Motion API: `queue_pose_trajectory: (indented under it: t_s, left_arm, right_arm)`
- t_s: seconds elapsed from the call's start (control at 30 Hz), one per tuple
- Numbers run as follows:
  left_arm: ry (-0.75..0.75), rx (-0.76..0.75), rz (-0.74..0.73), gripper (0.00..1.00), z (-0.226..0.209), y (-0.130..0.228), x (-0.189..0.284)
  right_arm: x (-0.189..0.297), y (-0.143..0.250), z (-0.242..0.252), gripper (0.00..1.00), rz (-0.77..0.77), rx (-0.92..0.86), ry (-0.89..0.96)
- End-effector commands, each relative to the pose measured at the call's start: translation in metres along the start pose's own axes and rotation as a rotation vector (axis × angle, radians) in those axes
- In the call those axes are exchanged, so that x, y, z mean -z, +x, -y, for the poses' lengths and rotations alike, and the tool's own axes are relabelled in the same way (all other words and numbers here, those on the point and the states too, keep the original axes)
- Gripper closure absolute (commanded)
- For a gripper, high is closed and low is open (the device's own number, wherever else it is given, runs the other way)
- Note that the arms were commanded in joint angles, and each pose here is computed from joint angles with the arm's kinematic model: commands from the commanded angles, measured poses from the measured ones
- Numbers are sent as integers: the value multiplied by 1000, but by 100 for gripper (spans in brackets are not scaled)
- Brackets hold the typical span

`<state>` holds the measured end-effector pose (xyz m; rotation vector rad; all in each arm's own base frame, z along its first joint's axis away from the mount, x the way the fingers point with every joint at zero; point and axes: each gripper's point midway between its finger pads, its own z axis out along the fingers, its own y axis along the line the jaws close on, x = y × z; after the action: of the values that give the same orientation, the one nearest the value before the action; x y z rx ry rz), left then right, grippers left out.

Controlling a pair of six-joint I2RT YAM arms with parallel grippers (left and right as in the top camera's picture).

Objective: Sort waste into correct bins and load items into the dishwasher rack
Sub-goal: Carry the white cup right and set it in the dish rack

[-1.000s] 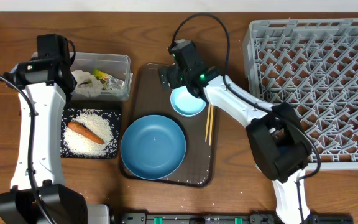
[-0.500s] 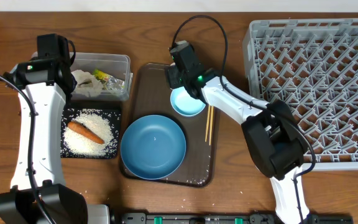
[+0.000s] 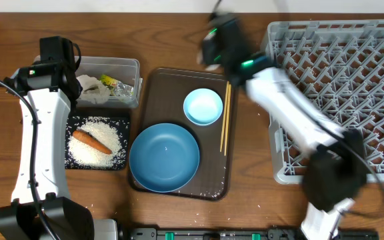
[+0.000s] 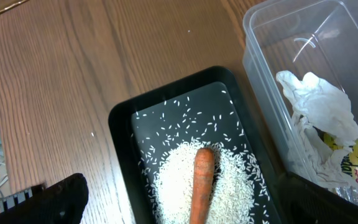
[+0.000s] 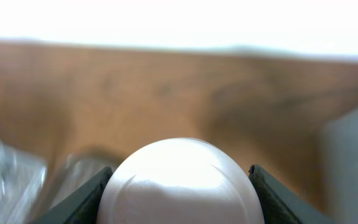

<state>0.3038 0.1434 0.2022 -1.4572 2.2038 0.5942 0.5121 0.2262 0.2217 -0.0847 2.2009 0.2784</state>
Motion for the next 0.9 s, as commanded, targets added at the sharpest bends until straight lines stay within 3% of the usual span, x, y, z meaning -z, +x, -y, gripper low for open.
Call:
queue_pose_trajectory:
  t_s: [0.0, 0.17, 0.33, 0.47, 0.73, 0.87]
  left_arm:
    - [-18, 6, 16, 2, -3, -3, -1]
    - [-18, 6, 16, 2, -3, -3, -1]
    - [-18, 6, 16, 2, -3, -3, -1]
    - [-18, 6, 16, 2, -3, -3, -1]
    - [-18, 6, 16, 2, -3, -3, -1]
    - [-18, 6, 16, 2, -3, -3, -1]
  right_arm:
    - [69, -79, 85, 47, 184, -105, 154]
    - [123, -88, 202, 45, 191, -228, 358]
    - [160, -42, 325, 46, 59, -366, 597]
    - [182, -7, 396, 43, -11, -460, 726]
    - [187, 55, 481, 39, -123, -599, 795]
    - [177, 83, 503, 32, -176, -646, 804]
